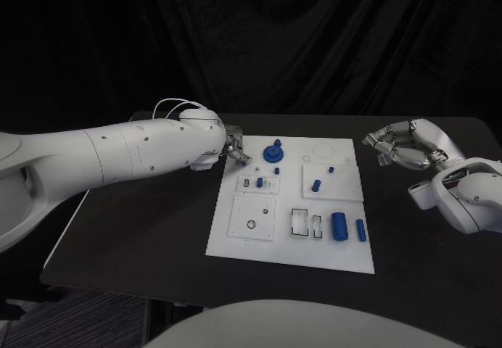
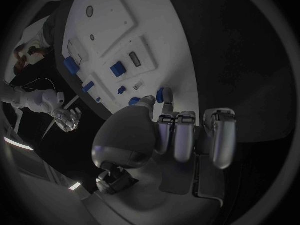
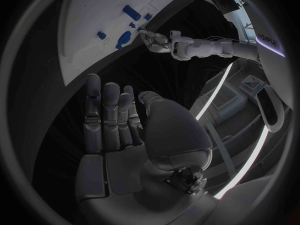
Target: Assemble the parts on the task board
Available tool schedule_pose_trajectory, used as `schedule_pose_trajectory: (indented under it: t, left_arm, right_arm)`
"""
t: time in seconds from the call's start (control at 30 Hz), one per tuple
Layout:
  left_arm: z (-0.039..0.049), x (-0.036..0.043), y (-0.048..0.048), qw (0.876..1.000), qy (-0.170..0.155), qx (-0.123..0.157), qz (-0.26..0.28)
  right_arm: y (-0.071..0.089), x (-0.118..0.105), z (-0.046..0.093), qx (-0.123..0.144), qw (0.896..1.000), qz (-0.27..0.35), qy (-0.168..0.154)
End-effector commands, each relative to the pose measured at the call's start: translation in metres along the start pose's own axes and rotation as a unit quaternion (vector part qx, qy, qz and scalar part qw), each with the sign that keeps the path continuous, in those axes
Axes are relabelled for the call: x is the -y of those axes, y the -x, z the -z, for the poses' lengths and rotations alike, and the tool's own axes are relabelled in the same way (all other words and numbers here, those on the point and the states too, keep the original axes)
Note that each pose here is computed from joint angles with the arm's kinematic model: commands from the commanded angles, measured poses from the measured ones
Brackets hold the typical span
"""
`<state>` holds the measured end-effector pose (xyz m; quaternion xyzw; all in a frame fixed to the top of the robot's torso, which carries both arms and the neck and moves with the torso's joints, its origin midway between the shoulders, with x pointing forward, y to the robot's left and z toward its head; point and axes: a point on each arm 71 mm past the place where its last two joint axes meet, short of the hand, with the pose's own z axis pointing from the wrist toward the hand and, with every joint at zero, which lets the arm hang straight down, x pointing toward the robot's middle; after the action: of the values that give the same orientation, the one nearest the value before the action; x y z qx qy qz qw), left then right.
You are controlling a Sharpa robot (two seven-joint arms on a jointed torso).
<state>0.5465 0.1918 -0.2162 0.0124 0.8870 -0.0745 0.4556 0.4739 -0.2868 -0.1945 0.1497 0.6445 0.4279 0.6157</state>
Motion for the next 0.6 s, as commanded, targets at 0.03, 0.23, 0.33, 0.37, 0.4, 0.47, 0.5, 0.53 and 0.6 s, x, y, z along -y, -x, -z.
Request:
schedule_pose_trajectory:
  t: [0.03, 0.23, 0.33, 0.37, 0.4, 0.47, 0.5, 0.53, 0.6]
  left_arm:
    - [-0.0008, 0.0028, -0.0021, 1.0, -0.011, -0.007, -0.005]
    - [-0.0018, 0.004, -0.002, 1.0, -0.01, -0.008, -0.007]
    - [-0.0019, 0.0044, -0.0018, 1.0, -0.01, -0.008, -0.007]
    - [-0.002, 0.0045, -0.0018, 1.0, -0.01, -0.008, -0.007]
    - [-0.0021, 0.0045, -0.0018, 1.0, -0.01, -0.008, -0.007]
    - [-0.0021, 0.0042, -0.0018, 1.0, -0.009, -0.008, -0.007]
    - [-0.0022, 0.004, -0.0018, 1.0, -0.009, -0.008, -0.007]
    - [-0.0022, 0.0038, -0.0019, 1.0, -0.008, -0.009, -0.007]
    - [-0.0022, 0.0033, -0.002, 1.0, -0.008, -0.01, -0.007]
  right_arm:
    - [-0.0009, 0.0012, 0.0001, -0.004, 1.0, -0.001, -0.011]
    - [-0.0015, 0.0014, -0.0004, -0.007, 1.0, -0.002, -0.013]
    - [-0.0018, 0.0016, -0.0005, -0.008, 1.0, -0.003, -0.014]
    - [-0.0019, 0.0017, -0.0006, -0.009, 1.0, -0.003, -0.015]
    - [-0.0019, 0.0018, -0.0007, -0.009, 1.0, -0.003, -0.015]
    - [-0.0022, 0.002, -0.0009, -0.01, 1.0, -0.003, -0.016]
    - [-0.0023, 0.002, -0.001, -0.011, 1.0, -0.003, -0.016]
    - [-0.0025, 0.002, -0.0011, -0.011, 1.0, -0.003, -0.016]
    - [-0.0028, 0.0021, -0.0014, -0.012, 1.0, -0.003, -0.017]
